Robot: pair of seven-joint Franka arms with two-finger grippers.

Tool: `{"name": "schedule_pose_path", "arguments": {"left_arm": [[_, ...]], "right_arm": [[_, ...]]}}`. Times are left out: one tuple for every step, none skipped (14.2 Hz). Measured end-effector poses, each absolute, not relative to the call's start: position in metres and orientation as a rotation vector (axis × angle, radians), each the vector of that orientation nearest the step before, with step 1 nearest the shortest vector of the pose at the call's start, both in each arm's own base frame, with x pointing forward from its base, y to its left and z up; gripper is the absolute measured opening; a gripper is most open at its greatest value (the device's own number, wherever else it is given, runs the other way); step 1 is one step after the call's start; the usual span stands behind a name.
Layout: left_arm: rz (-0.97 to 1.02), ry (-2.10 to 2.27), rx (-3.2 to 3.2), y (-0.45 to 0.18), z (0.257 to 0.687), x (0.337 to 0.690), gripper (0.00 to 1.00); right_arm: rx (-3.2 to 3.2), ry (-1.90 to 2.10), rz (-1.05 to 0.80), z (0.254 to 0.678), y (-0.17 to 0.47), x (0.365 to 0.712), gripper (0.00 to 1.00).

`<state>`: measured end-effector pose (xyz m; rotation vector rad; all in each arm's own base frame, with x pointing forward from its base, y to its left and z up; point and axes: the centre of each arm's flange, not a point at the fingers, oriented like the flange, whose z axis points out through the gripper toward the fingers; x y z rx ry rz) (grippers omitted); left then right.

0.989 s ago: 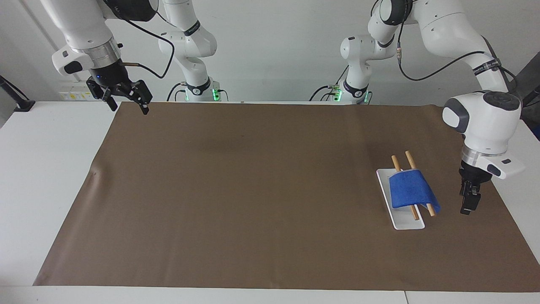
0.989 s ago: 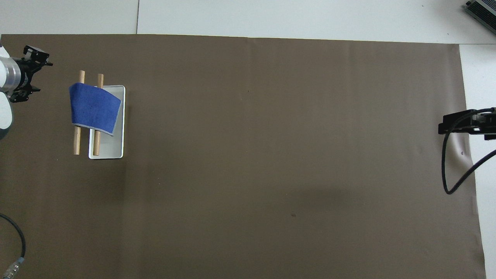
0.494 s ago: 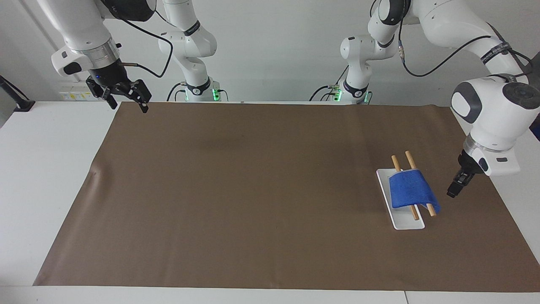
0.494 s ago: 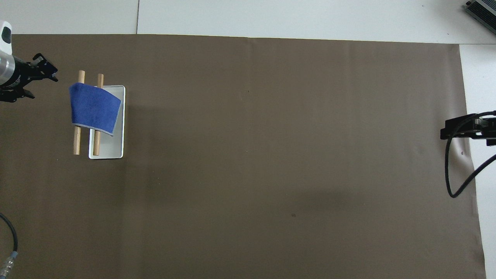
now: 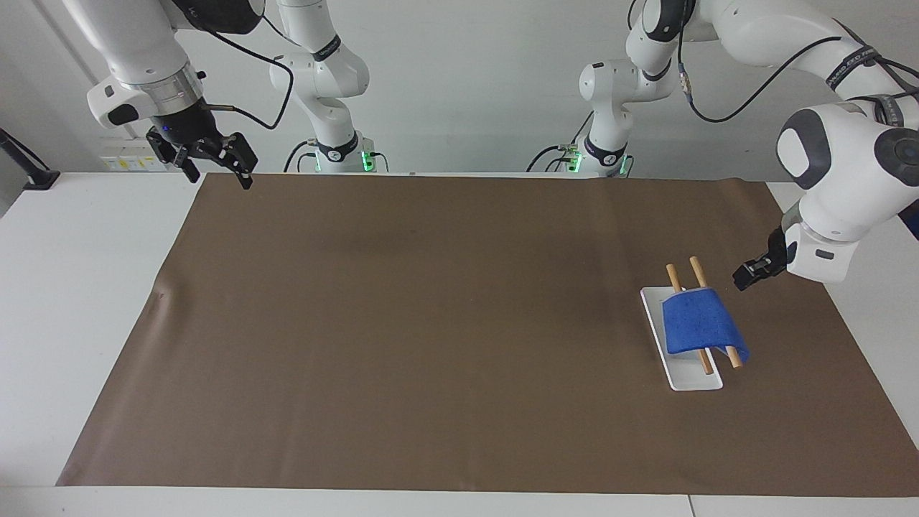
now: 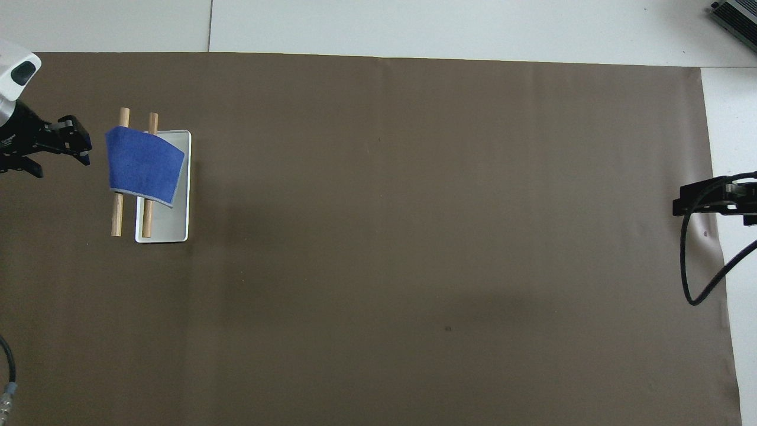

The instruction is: Right arm passes towel to left arm to hang

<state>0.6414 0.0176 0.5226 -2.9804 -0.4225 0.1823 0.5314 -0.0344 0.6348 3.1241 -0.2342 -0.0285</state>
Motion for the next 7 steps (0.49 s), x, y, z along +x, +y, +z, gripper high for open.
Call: {"name": "schedule_pose_path", "arguments": {"left_arm": [[0.190,-0.405,-2.984,0.011,0.532,0.637,0.73],[0.189,-0.388,-2.989,0.005,0.543,0.631,0.73],[0.182,-0.373,-2.995,-0.002,0.555,0.625,0.73],[0.176,-0.364,-3.005,-0.007,0.569,0.617,0.74],[0.170,-0.356,-3.021,-0.010,0.582,0.610,0.74],[0.162,-0.343,-3.033,-0.012,0.594,0.602,0.74],[0.150,-0.325,-3.042,-0.012,0.606,0.595,0.75]], "right_arm": [[3.124,-0.229,-0.028,0.635,-0.033,0.531,1.00],[3.124,-0.227,-0.027,0.635,-0.032,0.532,1.00],[3.124,-0.225,-0.027,0.635,-0.031,0.532,1.00],[3.125,-0.224,-0.027,0.635,-0.031,0.532,1.00],[3.125,-0.222,-0.027,0.636,-0.030,0.532,1.00],[3.125,-0.217,-0.027,0.636,-0.029,0.532,1.00],[3.125,-0.213,-0.026,0.636,-0.027,0.532,1.00]]}}
